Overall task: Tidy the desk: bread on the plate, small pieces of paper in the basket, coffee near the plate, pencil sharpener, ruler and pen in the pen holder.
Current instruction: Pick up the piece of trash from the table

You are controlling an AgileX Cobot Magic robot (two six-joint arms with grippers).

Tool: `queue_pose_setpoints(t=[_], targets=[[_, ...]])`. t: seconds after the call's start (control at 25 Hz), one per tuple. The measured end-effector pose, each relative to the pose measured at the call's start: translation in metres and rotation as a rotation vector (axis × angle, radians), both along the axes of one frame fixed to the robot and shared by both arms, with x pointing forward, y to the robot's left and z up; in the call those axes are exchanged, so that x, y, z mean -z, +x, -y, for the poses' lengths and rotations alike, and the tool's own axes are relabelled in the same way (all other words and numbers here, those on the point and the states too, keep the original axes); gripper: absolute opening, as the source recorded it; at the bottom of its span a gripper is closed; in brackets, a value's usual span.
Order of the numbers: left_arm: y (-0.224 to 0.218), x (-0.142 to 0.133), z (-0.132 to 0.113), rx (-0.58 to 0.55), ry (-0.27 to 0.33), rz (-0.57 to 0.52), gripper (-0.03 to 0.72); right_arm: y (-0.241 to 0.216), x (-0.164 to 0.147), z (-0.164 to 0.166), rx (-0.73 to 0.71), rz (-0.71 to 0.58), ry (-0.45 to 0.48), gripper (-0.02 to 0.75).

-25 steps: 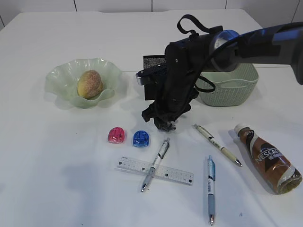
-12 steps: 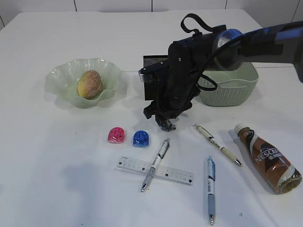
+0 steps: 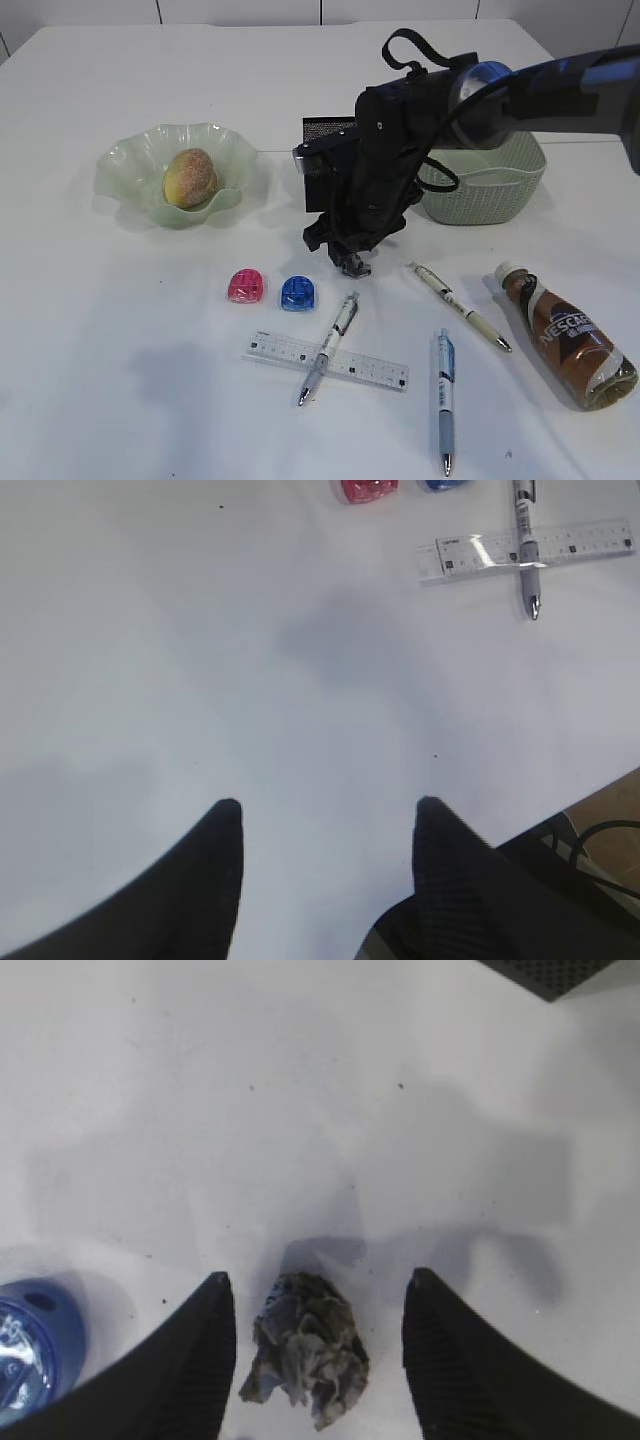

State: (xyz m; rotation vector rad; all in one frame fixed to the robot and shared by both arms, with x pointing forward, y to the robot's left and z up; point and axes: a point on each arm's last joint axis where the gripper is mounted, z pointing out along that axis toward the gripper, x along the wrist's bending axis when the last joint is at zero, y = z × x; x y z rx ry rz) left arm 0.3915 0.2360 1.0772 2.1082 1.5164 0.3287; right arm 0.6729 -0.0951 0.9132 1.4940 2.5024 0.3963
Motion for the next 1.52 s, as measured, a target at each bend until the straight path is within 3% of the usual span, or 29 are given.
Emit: queue_pose_setpoints(t=[0.84,1.08,1.48,1.52], targets=[[-0.0001,0.0001,0.0000,0.000,0.001,-0.002,0.384,-0.0010,0.0099,-0.0012,0.010,-0.034,0.007,0.417],[-0.0001,0.0001,0.0000,0.000,0.001,-0.002,0.384,-0.0010,0.0099,-0.0012,0.010,-0.034,0.007,0.258],[-0.0001,0.0001,0.0000,0.000,0.001,-0.002,0.384,-0.0009,0.0099,-0.0008,0.008,-0.032,0.002,0.083],[-0.0001,0.0001,0.0000,0.000,0.001,-0.002,0.384,-0.0007,0.0099,-0.0005,0.005,-0.029,-0.002,0.029]])
